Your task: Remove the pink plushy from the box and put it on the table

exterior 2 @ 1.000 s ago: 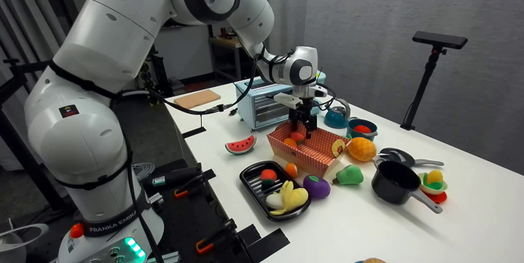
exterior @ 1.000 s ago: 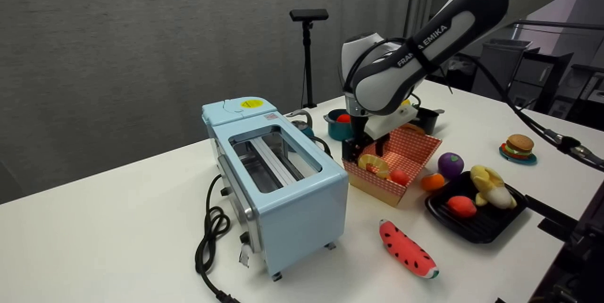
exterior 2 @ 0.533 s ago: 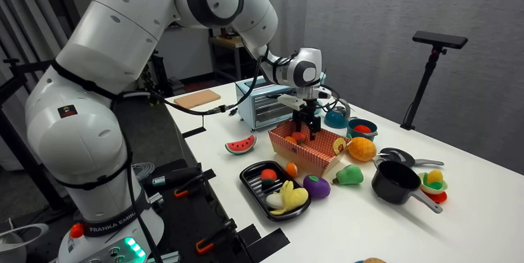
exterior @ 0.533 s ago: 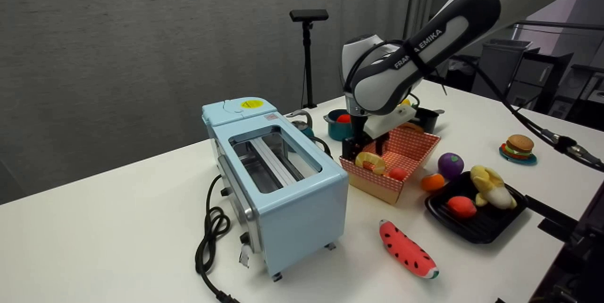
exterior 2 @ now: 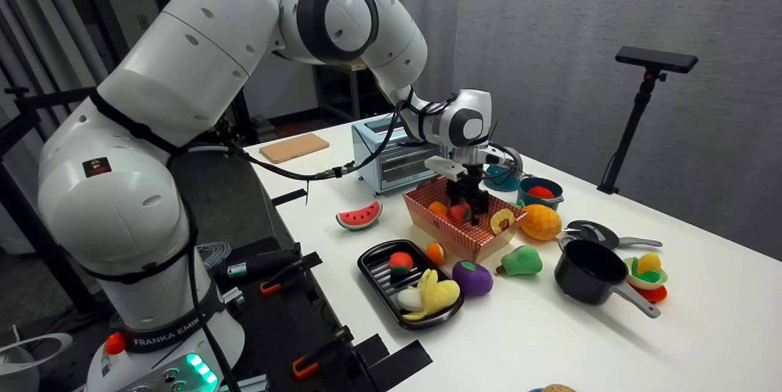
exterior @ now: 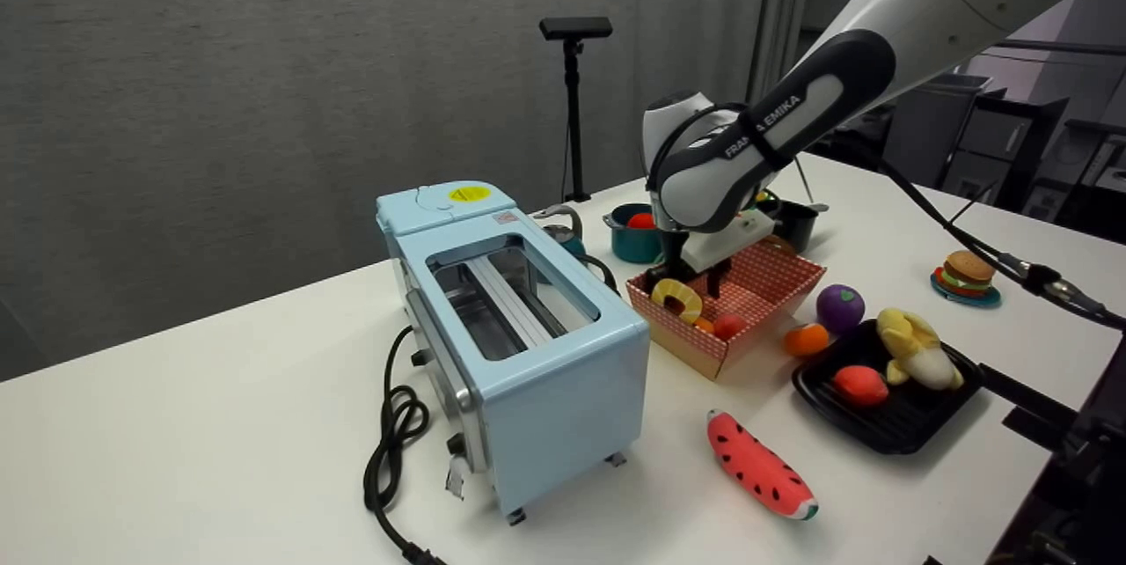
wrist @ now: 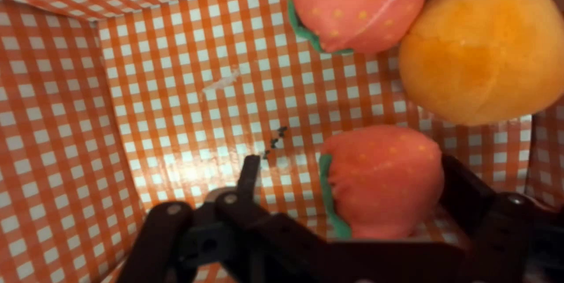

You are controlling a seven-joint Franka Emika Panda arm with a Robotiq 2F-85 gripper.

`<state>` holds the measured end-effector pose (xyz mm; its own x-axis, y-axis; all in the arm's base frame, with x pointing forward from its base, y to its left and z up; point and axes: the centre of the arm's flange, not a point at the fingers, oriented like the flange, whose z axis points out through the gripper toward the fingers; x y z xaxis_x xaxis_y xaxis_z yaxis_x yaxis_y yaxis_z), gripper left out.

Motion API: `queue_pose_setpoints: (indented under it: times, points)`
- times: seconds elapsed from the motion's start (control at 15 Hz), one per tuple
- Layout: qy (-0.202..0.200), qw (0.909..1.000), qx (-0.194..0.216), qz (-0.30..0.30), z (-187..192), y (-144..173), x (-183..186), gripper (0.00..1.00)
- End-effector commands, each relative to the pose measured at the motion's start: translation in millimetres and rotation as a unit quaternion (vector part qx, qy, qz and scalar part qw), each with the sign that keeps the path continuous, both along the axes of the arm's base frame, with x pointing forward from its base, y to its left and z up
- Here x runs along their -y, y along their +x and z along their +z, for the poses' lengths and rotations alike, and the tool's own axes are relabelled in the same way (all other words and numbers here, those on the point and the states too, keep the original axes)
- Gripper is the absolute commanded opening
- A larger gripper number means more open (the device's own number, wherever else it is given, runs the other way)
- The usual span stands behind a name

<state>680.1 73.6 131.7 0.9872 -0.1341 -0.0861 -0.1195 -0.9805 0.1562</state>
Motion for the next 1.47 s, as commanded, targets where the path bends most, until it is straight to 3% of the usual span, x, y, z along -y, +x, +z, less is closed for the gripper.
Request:
queue_pose_setpoints:
  times: [0.0, 0.07, 0.13, 0.2, 0.8, 0.93, 1.4]
  points:
    - [0.0, 1.0, 0.0, 0.0, 0.1, -0.1, -0.7, 1.0]
    - [0.0, 1.0, 0.0, 0.001, 0.2, -0.2, -1.6, 1.0]
    - [0.001, 1.0, 0.0, 0.001, 0.2, -0.2, -1.9, 0.83]
    - [-0.002, 1.0, 0.002, 0.005, 0.2, -0.6, -1.9, 0.72]
    - [0.003, 0.9999, 0.012, -0.002, 15.6, -6.0, 7.4, 0.06]
    - [0.006, 0.9998, 0.016, -0.007, 24.5, -9.8, 13.3, 0.02]
    - [0.013, 0.9985, 0.043, -0.032, 76.5, -40.7, 48.0, 0.04]
